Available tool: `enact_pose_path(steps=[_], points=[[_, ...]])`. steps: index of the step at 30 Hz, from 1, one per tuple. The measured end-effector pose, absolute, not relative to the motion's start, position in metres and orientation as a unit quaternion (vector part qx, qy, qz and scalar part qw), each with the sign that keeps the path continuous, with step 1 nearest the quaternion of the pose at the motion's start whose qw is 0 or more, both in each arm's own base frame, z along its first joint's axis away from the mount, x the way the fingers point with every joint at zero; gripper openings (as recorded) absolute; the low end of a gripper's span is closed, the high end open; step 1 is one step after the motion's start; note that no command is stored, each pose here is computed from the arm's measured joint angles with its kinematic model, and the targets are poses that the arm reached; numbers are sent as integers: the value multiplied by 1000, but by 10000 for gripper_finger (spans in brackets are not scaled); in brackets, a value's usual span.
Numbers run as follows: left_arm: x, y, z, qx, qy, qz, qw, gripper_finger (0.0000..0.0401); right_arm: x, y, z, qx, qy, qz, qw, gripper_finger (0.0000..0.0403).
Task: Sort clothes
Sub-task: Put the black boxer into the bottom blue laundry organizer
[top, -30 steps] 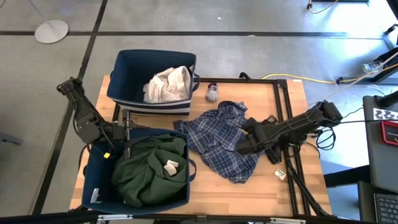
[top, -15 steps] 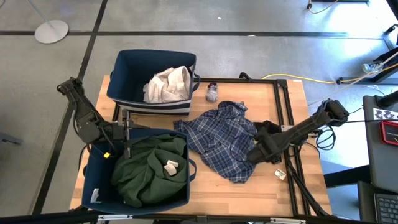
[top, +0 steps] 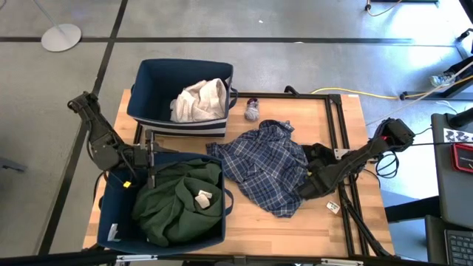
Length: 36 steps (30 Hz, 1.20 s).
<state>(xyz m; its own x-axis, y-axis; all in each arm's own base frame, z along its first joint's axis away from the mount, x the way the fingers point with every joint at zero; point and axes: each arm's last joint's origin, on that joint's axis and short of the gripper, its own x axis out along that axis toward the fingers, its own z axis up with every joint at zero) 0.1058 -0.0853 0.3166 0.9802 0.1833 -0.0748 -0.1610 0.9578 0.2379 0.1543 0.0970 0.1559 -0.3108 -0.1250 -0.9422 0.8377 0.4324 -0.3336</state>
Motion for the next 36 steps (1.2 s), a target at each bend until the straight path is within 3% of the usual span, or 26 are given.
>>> enact_pose_path(steps=[7, 10, 13, 20, 26, 31, 36], points=[[106, -85, 317, 116, 48, 87, 988, 139, 149, 93, 134, 290, 653, -445, 540, 240], [106, -85, 317, 116, 48, 87, 988, 139, 148, 92, 132, 287, 652, -447, 541, 221], [106, -85, 317, 114, 48, 87, 989, 139, 149, 93, 131, 290, 651, -440, 545, 173], [106, -85, 317, 113, 48, 87, 989, 139, 156, 98, 134, 290, 667, -389, 565, 16], [106, -85, 317, 114, 48, 87, 988, 139, 169, 106, 162, 284, 684, -379, 555, 29], [106, -85, 317, 115, 48, 87, 988, 139, 188, 116, 199, 276, 664, -350, 601, 7], [106, -85, 317, 115, 48, 87, 988, 139, 207, 124, 239, 283, 620, -320, 658, 14]])
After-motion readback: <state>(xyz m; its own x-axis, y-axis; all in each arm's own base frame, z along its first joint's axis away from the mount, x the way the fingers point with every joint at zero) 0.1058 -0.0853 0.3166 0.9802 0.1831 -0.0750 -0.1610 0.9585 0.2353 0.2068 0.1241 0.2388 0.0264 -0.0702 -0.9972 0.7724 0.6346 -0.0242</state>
